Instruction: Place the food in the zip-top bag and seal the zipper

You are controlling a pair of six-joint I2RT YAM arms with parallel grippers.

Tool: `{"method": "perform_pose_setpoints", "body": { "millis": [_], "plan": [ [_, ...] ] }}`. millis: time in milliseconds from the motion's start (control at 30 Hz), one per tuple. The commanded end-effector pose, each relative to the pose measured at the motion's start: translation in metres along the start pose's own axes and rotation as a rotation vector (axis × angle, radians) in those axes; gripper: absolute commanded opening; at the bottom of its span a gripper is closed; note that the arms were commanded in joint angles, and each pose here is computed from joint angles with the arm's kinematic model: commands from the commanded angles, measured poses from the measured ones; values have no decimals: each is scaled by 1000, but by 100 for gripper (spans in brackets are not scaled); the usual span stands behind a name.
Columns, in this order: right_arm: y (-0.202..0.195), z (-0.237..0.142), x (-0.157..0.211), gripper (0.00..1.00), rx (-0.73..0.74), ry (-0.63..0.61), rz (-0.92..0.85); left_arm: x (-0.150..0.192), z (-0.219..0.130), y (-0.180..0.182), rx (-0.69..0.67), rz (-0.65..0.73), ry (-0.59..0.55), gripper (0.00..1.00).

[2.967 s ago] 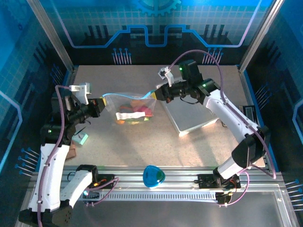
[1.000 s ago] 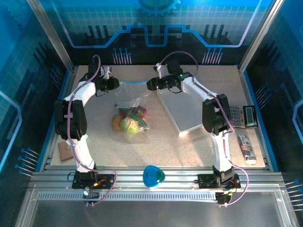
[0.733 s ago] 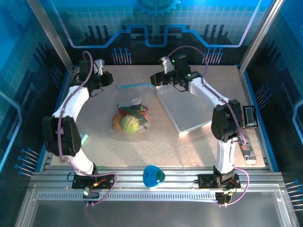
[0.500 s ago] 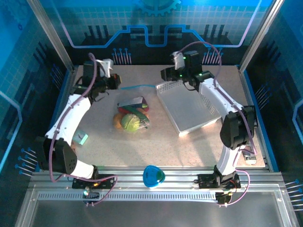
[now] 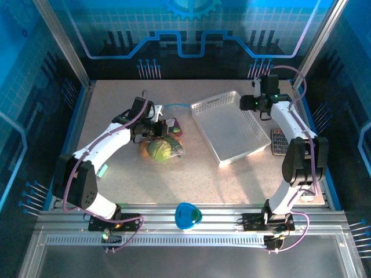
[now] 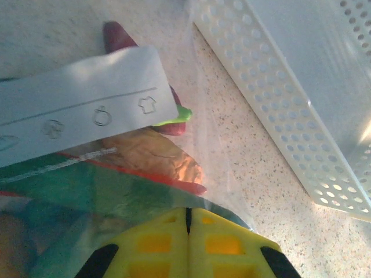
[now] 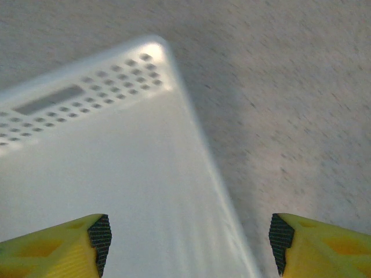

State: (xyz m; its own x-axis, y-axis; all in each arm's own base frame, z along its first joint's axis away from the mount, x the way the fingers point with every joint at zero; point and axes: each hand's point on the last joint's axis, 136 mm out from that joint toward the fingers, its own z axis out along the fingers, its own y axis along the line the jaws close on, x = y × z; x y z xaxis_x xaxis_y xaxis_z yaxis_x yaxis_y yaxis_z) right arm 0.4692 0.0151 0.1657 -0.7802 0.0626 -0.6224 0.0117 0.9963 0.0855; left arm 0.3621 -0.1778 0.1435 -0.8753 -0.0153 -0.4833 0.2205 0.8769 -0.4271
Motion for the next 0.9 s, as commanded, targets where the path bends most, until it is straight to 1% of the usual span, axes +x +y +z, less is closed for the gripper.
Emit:
{"method": "perform_pose_setpoints", "body": {
  "millis": [0, 67, 167, 333, 533, 667, 767, 867],
  "plan": [
    [-14, 1, 22, 75, 1, 71, 38, 12, 17, -12, 71, -25, 54, 0],
    [-19, 8, 30, 75, -11, 99, 60, 14, 21, -14, 88, -28, 69, 0],
    [-22, 17, 41, 75, -27, 141, 79, 11, 16, -17, 92, -29, 53, 0],
    [-18, 25, 54, 75, -101, 187, 131, -3, -19, -23, 60, 9, -34, 2],
    [-5, 25, 71, 73, -208, 226, 186, -10, -56, -25, 14, 48, -115, 5],
    [-2, 25, 80, 72, -224, 242, 198, -10, -74, -23, -1, 53, -155, 7],
    [6, 19, 84, 72, -269, 240, 212, -9, -86, -20, -6, 46, -178, 9],
    [21, 7, 87, 71, -343, 234, 230, -6, -94, -13, -14, 31, -193, 9]
  ]
}}
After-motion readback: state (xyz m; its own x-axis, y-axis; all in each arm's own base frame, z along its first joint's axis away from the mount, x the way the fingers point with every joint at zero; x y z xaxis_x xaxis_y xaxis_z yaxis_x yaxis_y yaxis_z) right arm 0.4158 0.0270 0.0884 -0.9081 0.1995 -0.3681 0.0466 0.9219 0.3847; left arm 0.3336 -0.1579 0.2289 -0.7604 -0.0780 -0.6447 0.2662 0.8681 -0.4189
